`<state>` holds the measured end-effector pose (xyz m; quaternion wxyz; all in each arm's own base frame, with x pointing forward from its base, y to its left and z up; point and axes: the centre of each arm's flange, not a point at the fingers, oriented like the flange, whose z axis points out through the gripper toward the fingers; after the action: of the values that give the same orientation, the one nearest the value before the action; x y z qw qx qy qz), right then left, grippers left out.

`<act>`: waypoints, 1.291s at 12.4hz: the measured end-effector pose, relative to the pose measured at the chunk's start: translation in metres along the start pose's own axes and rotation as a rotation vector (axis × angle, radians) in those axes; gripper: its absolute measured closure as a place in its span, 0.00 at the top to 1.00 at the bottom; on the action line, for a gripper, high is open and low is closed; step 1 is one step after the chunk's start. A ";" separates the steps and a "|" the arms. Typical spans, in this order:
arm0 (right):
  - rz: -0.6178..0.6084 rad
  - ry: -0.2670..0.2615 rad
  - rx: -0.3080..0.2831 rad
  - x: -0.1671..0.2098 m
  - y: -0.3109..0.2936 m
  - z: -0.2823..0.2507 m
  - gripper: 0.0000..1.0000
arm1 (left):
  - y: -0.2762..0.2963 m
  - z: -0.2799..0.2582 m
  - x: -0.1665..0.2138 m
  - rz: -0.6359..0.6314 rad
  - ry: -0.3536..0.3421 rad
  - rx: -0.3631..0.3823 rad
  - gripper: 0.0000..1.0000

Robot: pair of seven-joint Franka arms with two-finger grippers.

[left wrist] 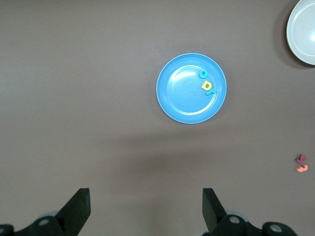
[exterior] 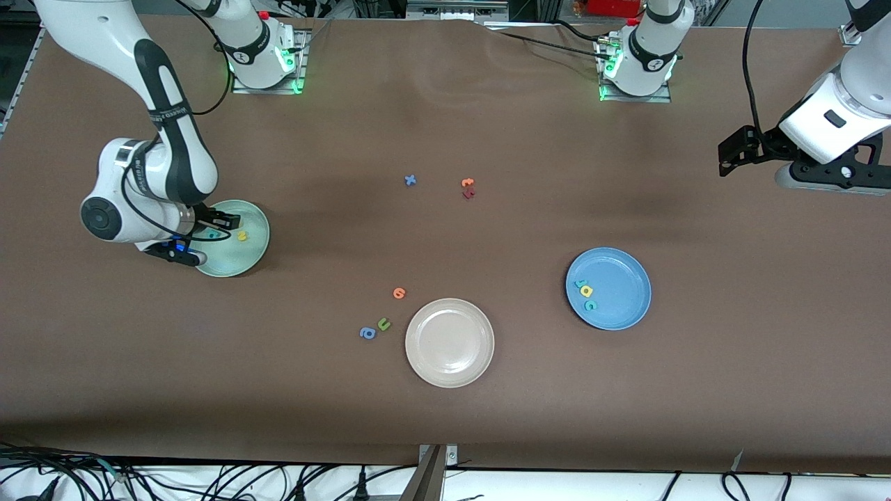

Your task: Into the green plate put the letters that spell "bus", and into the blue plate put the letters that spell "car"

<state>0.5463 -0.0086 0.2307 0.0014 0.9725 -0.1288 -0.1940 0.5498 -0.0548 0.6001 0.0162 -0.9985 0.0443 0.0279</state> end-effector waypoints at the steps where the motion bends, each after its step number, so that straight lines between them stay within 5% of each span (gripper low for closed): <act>1: -0.010 -0.009 0.010 -0.003 -0.004 -0.028 0.89 | 0.000 0.000 0.000 0.000 -0.001 0.000 1.00; 2: -0.023 -0.024 0.018 -0.007 -0.009 -0.061 0.99 | 0.000 0.000 0.000 -0.001 -0.002 0.000 1.00; 5: -0.059 -0.019 0.040 -0.027 -0.016 -0.174 0.99 | -0.002 0.000 0.000 -0.003 -0.003 -0.001 1.00; 9: -0.090 0.127 0.069 -0.059 -0.014 -0.278 1.00 | -0.002 0.000 0.000 -0.003 -0.004 -0.001 1.00; 12: -0.104 0.231 0.026 -0.079 -0.008 -0.312 1.00 | -0.002 0.000 0.000 -0.003 -0.004 -0.001 1.00; 16: -0.137 0.262 -0.011 -0.086 -0.019 -0.318 1.00 | -0.002 0.000 0.000 -0.004 -0.004 -0.001 1.00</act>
<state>0.5946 0.0164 0.5562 0.0100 0.9960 -0.0598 -0.0659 0.5497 -0.0527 0.6000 0.0159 -0.9985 0.0423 0.0301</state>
